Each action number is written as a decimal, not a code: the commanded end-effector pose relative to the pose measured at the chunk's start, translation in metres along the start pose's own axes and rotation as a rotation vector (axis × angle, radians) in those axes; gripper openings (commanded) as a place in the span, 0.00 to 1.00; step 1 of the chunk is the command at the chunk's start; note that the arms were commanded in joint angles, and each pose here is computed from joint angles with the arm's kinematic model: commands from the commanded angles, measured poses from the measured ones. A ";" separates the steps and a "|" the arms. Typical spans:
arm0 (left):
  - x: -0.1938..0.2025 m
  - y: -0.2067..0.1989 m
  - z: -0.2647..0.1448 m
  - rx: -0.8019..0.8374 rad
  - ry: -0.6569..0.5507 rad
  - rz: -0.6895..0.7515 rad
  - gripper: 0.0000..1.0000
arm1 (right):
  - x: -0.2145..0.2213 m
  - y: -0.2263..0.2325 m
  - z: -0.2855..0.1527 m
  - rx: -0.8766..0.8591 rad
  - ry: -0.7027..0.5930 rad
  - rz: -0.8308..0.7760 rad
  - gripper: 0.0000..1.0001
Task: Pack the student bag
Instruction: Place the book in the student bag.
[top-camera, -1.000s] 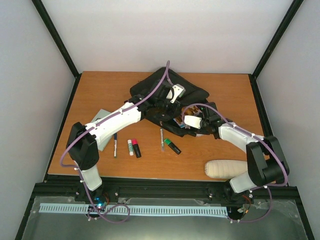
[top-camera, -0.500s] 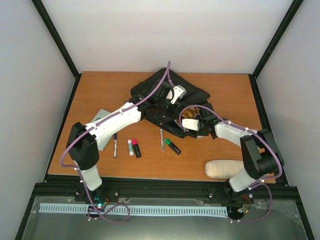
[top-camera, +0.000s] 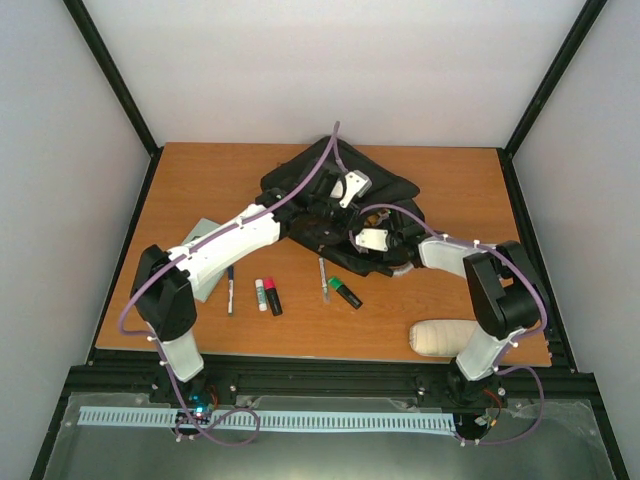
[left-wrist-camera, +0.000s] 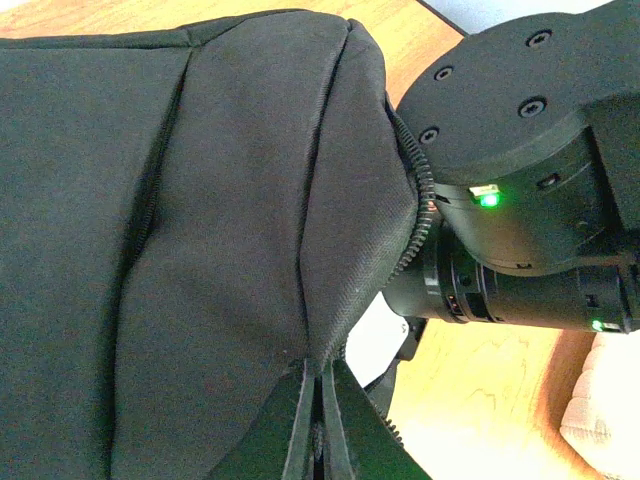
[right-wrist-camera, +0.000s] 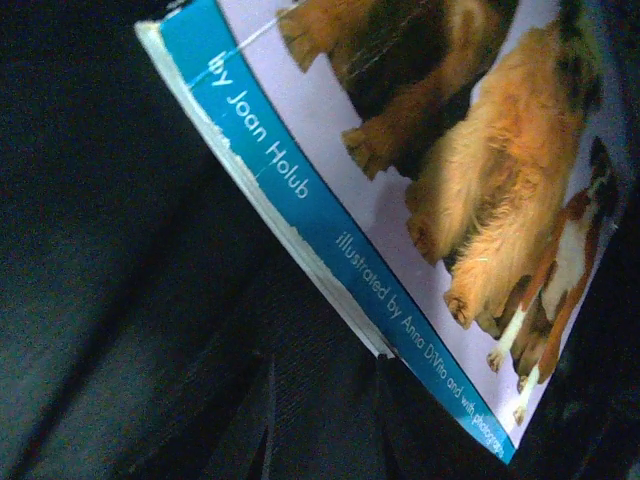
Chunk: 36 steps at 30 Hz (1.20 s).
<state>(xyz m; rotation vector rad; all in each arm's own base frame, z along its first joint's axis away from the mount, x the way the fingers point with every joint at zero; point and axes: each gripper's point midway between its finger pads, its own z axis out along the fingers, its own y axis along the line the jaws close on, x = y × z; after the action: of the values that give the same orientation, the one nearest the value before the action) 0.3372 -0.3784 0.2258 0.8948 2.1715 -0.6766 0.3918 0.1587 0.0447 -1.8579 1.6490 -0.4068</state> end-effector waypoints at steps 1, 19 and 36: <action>-0.043 -0.024 -0.036 0.077 -0.132 0.055 0.01 | -0.026 -0.050 -0.003 0.153 -0.083 -0.007 0.29; -0.037 -0.016 -0.042 0.023 -0.133 0.046 0.10 | -0.001 0.011 0.000 -0.043 -0.024 0.098 0.37; 0.083 0.143 -0.061 -0.390 -0.117 -0.760 0.93 | 0.027 0.048 -0.029 -0.038 0.049 0.234 0.36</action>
<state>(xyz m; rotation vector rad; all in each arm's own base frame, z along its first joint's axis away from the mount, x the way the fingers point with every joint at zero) 0.3636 -0.2464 0.2146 0.1855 2.3213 -0.5565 0.3556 0.1317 0.0362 -1.6960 1.8348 -0.3507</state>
